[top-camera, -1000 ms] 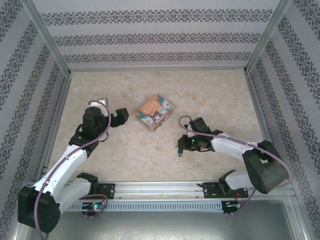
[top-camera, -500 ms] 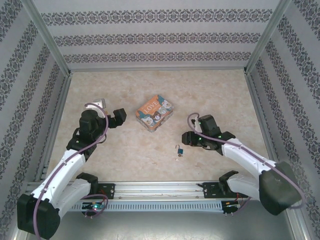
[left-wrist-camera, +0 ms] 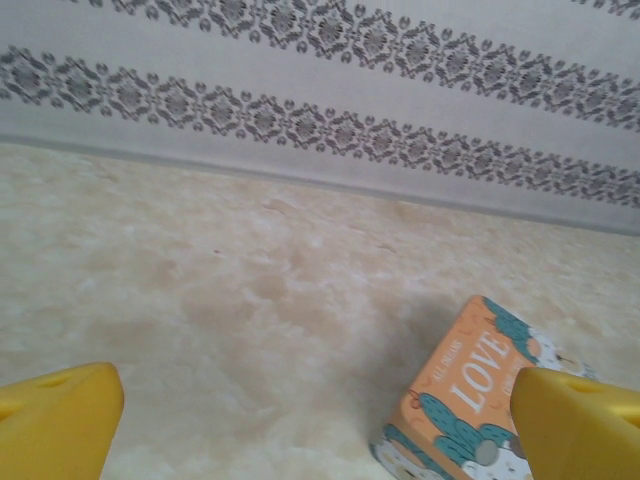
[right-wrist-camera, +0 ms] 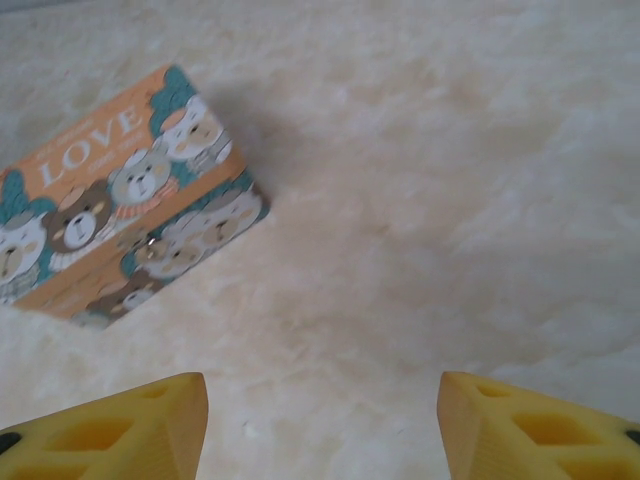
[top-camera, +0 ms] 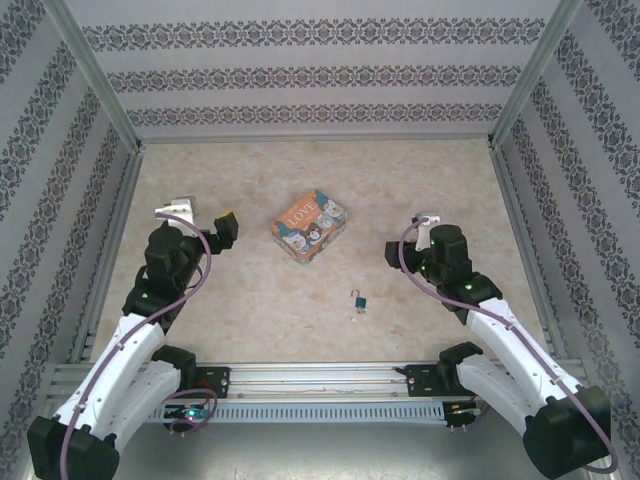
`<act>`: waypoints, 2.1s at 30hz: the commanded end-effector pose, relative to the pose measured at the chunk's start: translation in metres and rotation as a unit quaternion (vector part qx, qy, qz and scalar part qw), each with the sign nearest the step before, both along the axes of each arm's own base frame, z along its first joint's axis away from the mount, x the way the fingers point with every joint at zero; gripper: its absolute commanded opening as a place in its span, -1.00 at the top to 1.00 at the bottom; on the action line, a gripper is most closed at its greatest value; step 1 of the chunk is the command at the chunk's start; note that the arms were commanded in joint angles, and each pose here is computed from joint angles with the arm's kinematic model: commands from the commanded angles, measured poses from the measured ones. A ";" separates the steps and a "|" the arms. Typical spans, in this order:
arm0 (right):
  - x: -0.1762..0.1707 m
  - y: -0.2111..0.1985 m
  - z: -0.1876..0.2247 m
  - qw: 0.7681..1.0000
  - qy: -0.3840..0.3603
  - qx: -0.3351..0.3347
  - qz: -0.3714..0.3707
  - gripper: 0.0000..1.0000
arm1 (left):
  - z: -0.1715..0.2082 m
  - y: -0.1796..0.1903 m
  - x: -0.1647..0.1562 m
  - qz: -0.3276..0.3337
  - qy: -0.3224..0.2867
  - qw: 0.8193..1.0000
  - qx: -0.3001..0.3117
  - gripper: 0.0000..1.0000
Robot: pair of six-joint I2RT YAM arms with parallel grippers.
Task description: Unlock the padlock with the key
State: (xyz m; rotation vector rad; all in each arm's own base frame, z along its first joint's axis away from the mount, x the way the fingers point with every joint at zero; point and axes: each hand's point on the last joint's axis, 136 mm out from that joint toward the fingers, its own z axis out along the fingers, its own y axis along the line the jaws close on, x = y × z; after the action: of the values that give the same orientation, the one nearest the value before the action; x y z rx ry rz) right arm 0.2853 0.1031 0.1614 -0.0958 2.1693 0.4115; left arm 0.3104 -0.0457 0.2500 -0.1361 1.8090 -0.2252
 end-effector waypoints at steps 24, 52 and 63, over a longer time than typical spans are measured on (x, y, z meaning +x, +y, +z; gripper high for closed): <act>0.061 -0.084 -0.011 0.972 -0.165 -0.115 -0.122 -0.97 | -0.038 0.059 0.025 0.146 -0.020 0.982 0.119 -0.99; 0.091 -0.094 -0.048 0.965 -0.206 -0.100 -0.129 -0.97 | -0.121 0.051 0.068 0.099 0.035 0.980 0.171 -0.99; 0.107 -0.099 -0.056 0.973 -0.172 -0.084 -0.128 -0.97 | -0.142 0.055 0.073 0.095 0.007 0.980 0.172 -0.99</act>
State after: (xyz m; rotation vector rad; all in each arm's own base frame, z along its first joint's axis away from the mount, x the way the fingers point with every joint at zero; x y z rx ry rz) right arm 0.3834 0.0022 0.0978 0.0155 1.8444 0.0152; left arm 0.3796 0.0059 0.0966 -0.0553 1.8923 0.2317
